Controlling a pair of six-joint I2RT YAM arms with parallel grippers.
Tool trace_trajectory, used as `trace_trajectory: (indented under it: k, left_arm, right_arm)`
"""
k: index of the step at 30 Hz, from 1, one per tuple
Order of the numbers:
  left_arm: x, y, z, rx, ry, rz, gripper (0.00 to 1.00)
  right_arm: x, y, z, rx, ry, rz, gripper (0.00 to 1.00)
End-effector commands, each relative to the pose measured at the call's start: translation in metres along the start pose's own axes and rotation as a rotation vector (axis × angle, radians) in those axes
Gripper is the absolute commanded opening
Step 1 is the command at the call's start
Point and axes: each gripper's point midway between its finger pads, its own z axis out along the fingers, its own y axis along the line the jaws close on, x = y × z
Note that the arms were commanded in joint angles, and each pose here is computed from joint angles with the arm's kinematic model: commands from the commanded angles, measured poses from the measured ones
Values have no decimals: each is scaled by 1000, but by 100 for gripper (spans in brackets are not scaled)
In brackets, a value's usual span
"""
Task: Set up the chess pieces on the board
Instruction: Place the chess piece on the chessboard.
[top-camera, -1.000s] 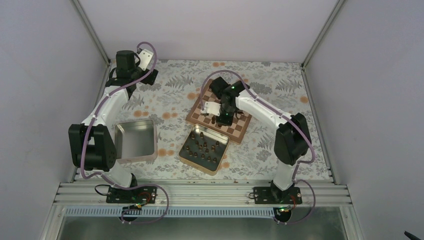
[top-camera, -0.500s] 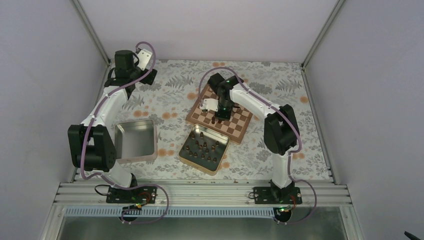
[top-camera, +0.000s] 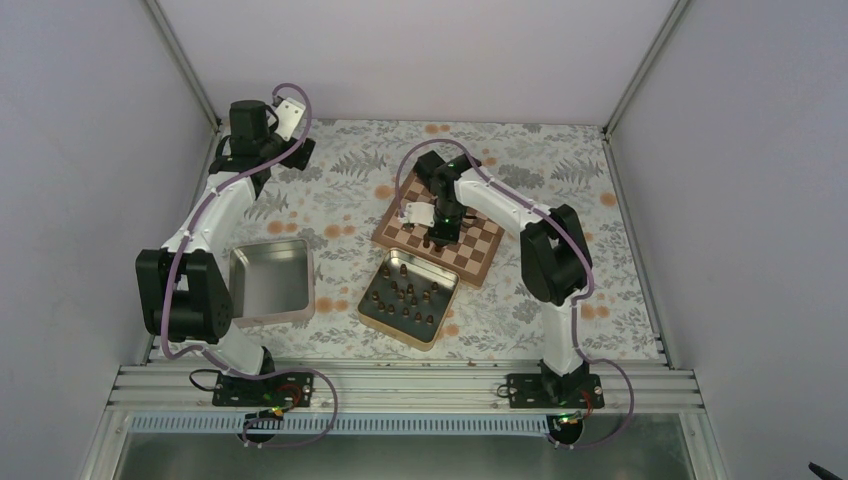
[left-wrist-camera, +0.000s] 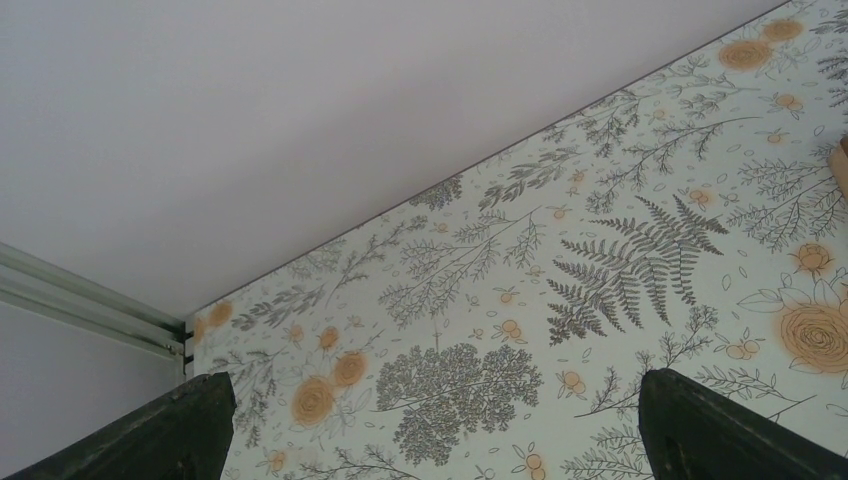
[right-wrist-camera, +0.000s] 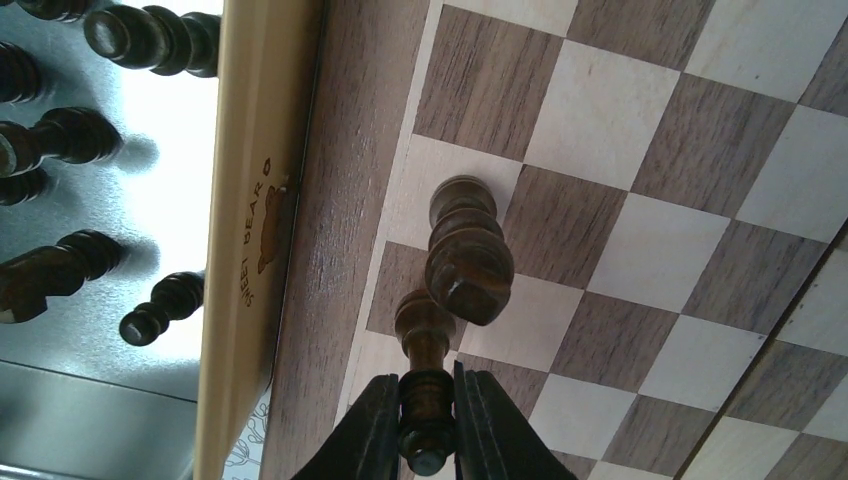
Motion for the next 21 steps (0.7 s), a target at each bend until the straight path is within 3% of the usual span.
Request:
trace_trajectory:
  k: [1,14,21]
  left_arm:
    - [-4,1,-4,6,-10,9,100]
    - [-3,0,-3,12,-8,11,100]
    - [-4,-1,-3,14,-10,11,100]
  right_arm:
    - [-5,1,7,-21,-7,-20,13]
    - [-5,2,13,-30,-3,-18,16]
    - [-3,1,-1,2,-17,-2,33]
